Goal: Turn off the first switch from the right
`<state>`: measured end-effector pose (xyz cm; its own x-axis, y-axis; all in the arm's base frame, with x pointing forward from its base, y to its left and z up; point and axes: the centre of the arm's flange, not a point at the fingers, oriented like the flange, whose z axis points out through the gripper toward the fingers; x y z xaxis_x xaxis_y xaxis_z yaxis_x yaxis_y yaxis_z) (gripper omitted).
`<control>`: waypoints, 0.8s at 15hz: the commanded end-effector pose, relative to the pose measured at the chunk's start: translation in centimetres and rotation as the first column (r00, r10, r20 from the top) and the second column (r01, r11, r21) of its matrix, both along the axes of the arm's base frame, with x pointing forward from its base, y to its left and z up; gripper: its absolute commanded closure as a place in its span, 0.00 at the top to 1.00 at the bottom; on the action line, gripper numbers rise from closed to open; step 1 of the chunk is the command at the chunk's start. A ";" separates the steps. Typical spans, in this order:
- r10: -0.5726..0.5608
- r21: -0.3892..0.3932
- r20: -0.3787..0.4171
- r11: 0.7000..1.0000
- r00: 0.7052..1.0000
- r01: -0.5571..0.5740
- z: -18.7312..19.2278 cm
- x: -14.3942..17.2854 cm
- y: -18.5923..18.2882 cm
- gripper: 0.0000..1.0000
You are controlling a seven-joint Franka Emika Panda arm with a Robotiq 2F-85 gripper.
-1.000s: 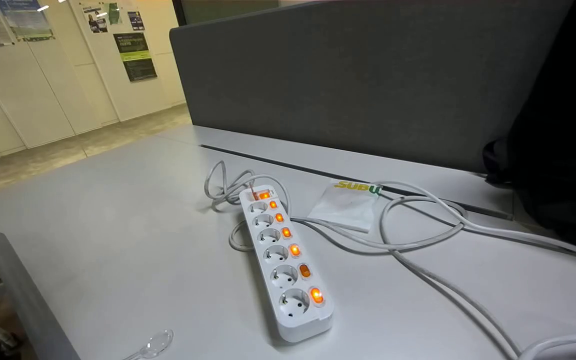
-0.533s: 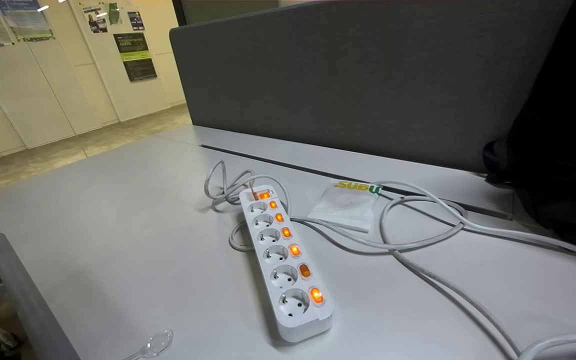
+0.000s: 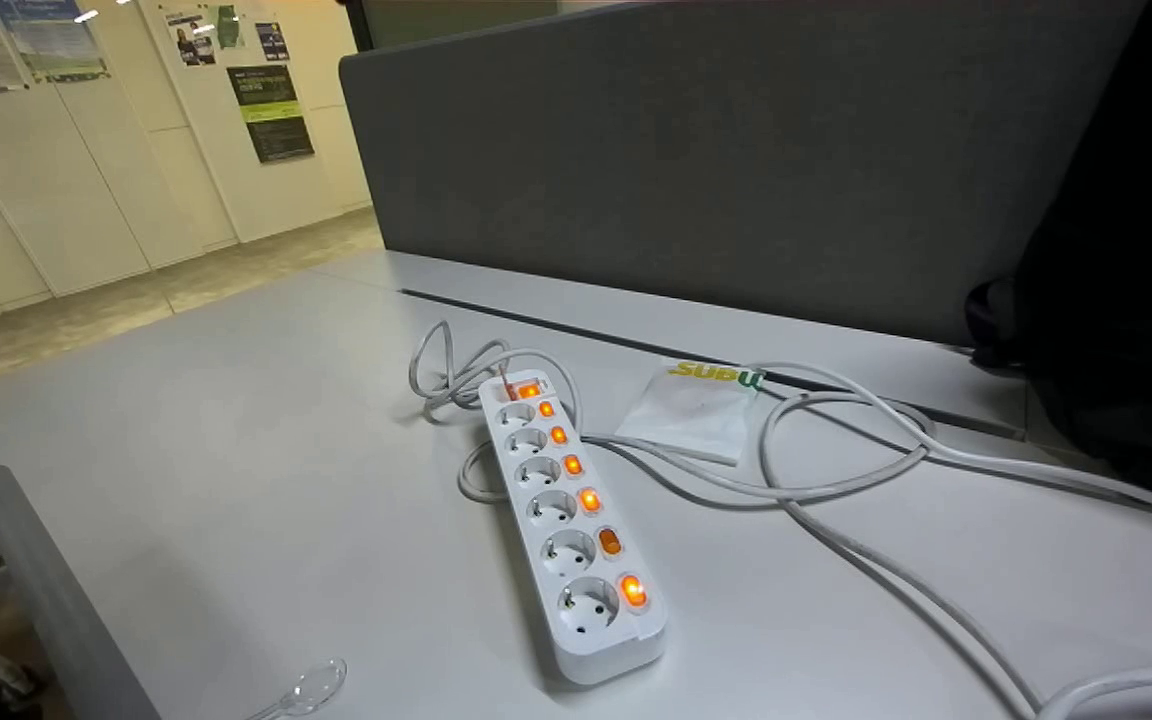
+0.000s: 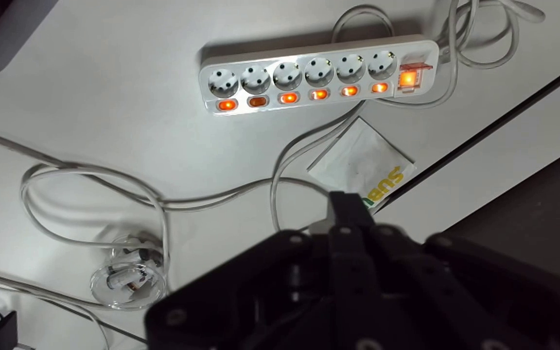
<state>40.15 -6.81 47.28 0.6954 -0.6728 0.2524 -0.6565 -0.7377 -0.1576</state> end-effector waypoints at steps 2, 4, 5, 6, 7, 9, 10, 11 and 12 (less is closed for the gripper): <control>-0.061 -0.009 0.011 0.998 0.998 0.062 -1.7 1.3 -1.9 0.00; -0.103 -0.002 0.008 0.995 0.995 0.103 -2.9 2.2 -3.7 0.00; -0.124 0.000 0.005 0.992 0.992 0.124 -3.6 2.5 -4.7 0.00; -0.147 0.003 0.001 0.989 0.989 0.147 -4.5 2.9 -5.8 0.00; -0.168 0.010 -0.003 0.986 0.986 0.168 -5.4 3.1 -6.8 0.00; -0.200 0.034 -0.021 0.979 0.980 0.201 -7.2 3.5 -8.7 0.00; -0.204 0.048 -0.037 0.977 0.978 0.206 -8.1 3.7 -9.3 0.00; -0.204 0.057 -0.059 0.977 0.977 0.207 -9.0 3.9 -9.8 0.00; -0.199 0.063 -0.085 0.977 0.976 0.205 -9.8 4.1 -10.2 0.00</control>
<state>42.30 -15.64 39.05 0.5734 -0.7955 0.1958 -0.7828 -0.6025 -0.1556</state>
